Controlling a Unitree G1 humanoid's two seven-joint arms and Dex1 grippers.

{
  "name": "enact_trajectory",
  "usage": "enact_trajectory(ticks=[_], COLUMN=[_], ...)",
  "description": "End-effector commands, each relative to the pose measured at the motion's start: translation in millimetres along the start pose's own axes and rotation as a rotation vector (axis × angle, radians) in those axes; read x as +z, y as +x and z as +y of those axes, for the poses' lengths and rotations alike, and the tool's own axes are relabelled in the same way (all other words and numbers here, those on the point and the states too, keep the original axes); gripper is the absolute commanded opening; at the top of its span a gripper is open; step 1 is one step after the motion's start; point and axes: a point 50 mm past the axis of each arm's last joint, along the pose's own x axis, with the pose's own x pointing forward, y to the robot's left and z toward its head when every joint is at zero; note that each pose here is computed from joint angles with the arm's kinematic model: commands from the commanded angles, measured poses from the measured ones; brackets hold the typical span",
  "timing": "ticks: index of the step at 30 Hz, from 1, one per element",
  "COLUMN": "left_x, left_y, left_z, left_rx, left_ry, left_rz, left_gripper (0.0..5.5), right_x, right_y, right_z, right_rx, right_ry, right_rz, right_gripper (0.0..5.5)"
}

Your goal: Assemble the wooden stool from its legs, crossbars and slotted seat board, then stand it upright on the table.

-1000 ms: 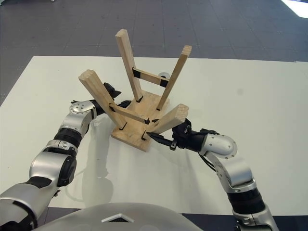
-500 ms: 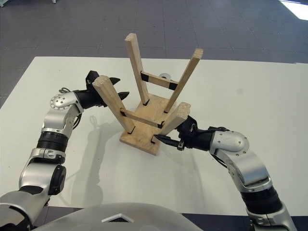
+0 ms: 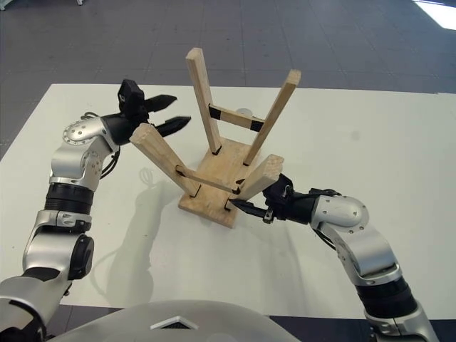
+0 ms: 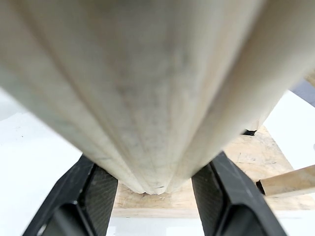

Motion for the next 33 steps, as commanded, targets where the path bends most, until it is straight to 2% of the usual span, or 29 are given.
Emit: enact_trajectory(ticks=[1, 7, 12, 13, 16, 18, 21, 25, 28, 33], left_x=[0.9, 0.3, 60.2, 85.9, 135.9, 145.0, 142.9, 126.2, 113.8, 70.7], left_y=[1.6, -11.2, -30.2, -34.7, -44.6, -43.4, -38.9, -29.7, -23.8, -15.1], left_z=[2.7, -0.7, 11.8, 11.0, -9.7, -31.5, -63.9, -90.6, -112.1, -122.3], left_rx=[0.026, 0.027, 0.168, 0.189, 0.158, 0.086, -0.023, -0.073, -0.136, -0.161], left_ry=[-0.003, 0.001, 0.125, 0.176, 0.318, 0.39, 0.471, 0.502, 0.522, 0.607], left_rz=[-0.004, -0.006, -0.189, -0.243, -0.292, -0.234, -0.109, 0.029, 0.08, 0.147], left_gripper=[3.54, 3.54, 3.54, 3.54, 3.54, 3.54, 3.54, 3.54, 3.54, 3.54], right_x=[-32.8, -35.2, -34.6, -34.4, -31.7, -29.0, -24.7, -22.5, -20.7, -18.4], right_y=[-4.8, -3.0, -3.2, -2.9, -0.2, 2.4, 7.1, 11.0, 14.0, 20.4], right_z=[6.1, 7.3, 5.6, 5.2, 2.9, 1.7, 0.4, -1.1, -3.2, -6.5], right_rx=[-0.016, -0.018, -0.014, -0.016, -0.032, -0.049, -0.063, -0.072, -0.081, -0.09], right_ry=[0.019, 0.01, 0.04, 0.041, 0.065, 0.086, 0.112, 0.109, 0.107, 0.105], right_rz=[0.172, 0.171, 0.171, 0.174, 0.177, 0.18, 0.178, 0.182, 0.177, 0.172], right_gripper=[2.03, 2.03, 2.03, 2.03, 2.03, 2.03, 2.03, 2.03, 2.03, 2.03])
